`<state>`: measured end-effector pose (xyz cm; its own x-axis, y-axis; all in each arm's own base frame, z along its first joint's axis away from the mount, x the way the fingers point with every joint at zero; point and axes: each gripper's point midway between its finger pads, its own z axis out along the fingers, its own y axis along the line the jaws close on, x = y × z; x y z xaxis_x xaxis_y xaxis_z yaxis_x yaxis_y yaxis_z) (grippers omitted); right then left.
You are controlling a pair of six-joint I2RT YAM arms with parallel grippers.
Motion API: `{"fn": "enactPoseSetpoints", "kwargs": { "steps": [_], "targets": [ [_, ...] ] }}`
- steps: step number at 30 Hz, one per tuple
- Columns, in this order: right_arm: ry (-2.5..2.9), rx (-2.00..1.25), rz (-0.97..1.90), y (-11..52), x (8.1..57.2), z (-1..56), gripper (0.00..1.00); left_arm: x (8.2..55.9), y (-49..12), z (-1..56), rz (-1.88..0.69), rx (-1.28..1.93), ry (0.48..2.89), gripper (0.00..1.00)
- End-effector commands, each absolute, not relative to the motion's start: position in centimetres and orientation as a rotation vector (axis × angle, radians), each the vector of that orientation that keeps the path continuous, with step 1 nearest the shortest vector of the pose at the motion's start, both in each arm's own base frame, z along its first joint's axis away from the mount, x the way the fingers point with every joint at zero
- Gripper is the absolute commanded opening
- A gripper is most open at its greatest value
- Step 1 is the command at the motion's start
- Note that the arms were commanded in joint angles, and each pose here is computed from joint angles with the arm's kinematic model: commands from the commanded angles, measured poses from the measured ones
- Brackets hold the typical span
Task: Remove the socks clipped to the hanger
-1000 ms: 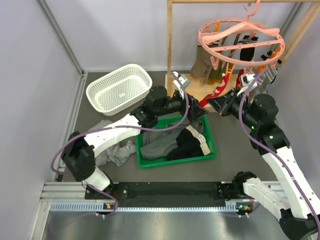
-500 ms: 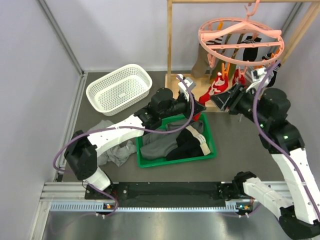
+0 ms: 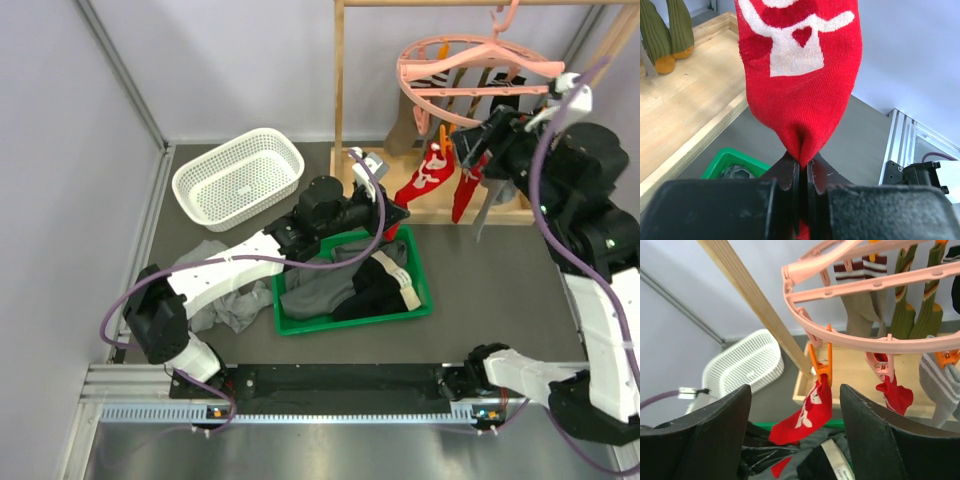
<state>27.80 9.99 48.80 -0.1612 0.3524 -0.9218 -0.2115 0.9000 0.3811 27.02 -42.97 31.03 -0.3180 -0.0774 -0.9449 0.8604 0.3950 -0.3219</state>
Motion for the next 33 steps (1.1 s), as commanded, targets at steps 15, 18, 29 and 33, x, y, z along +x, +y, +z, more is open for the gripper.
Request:
{"fn": "enactPoseSetpoints", "kwargs": {
  "steps": [15, 18, 29, 33],
  "targets": [
    [1.700, 0.040, 0.395, 10.9, 32.9, 45.4, 0.69, 25.7, -42.5, 34.0, -1.171, 0.701, 1.538, 0.00],
    [1.707, 0.038, 0.401, 11.2, 33.4, 45.0, 0.68, 25.6, -42.6, 34.1, -1.176, 0.699, 1.537, 0.00],
    [1.703, 0.065, 0.396, 11.3, 34.7, 44.6, 0.61, 25.3, -42.7, 34.2, -1.180, 0.707, 1.538, 0.00],
    [1.716, 0.085, 0.368, 11.0, 35.2, 44.1, 0.60, 25.3, -42.7, 34.2, -1.177, 0.709, 1.538, 0.00]
  ]
}}
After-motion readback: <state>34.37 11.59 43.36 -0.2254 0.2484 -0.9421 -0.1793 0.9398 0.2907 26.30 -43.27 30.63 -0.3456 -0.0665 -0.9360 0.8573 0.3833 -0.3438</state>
